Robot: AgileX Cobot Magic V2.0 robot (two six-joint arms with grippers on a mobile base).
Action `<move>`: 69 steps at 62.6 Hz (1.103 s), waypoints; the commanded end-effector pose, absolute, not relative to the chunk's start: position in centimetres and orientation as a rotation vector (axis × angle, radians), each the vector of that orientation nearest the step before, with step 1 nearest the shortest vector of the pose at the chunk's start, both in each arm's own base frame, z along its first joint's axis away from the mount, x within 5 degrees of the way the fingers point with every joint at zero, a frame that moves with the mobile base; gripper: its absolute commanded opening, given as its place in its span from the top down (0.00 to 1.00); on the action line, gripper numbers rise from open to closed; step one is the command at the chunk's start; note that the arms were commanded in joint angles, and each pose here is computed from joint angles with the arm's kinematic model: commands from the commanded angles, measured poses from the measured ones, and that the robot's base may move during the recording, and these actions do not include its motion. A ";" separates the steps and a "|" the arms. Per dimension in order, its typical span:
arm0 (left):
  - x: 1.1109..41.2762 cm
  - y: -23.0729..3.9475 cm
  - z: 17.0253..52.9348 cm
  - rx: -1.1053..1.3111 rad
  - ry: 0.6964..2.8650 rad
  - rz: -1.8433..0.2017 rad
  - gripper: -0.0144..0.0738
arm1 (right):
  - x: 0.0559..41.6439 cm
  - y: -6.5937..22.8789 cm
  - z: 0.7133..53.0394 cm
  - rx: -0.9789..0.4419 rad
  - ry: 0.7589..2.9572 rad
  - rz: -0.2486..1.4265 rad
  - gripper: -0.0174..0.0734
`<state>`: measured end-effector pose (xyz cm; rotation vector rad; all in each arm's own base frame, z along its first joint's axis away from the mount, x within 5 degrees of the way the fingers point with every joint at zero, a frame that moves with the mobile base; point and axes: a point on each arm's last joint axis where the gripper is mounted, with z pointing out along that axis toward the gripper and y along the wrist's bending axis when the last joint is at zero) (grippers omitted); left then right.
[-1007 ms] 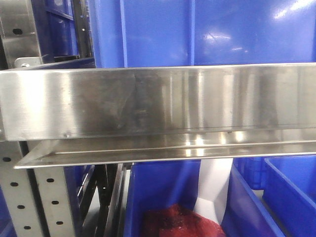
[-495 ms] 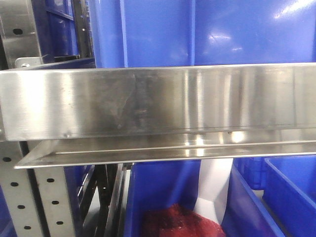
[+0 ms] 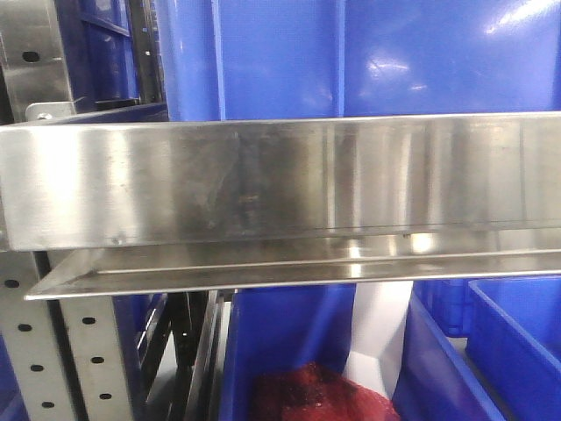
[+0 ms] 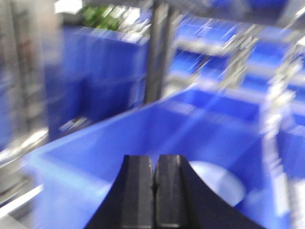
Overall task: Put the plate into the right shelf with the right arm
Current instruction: 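Withdraw the right gripper out of the shelf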
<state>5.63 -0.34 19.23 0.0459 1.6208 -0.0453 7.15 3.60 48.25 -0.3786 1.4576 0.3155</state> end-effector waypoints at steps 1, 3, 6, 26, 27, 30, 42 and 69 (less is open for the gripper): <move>5.6 -0.3 19.7 0.034 1.538 -0.051 0.89 | 7.3 2.8 48.6 -0.261 1.295 0.275 0.75; 5.6 -0.3 19.7 0.034 1.538 -0.051 0.89 | 7.3 2.6 47.9 -0.223 1.277 0.265 0.75; 5.6 -0.3 19.7 0.034 1.538 -0.051 0.89 | 7.1 2.1 47.0 -0.172 1.247 0.244 0.75; 5.6 -0.3 19.7 0.034 1.538 -0.051 0.89 | 5.4 0.4 37.9 -0.014 1.239 0.109 0.75; 5.6 -0.3 19.7 0.034 1.538 -0.051 0.89 | 5.3 0.4 37.6 -0.006 1.241 0.105 0.75; 5.6 -0.3 19.7 0.034 1.538 -0.051 0.89 | 5.1 0.3 36.6 0.015 1.250 0.109 0.75; 5.6 -0.3 19.7 0.034 1.538 -0.051 0.89 | 4.8 0.1 32.0 0.029 1.290 0.087 0.75; 5.6 -0.3 19.7 0.034 1.538 -0.051 0.89 | 4.7 0.1 24.6 0.041 1.327 0.098 0.75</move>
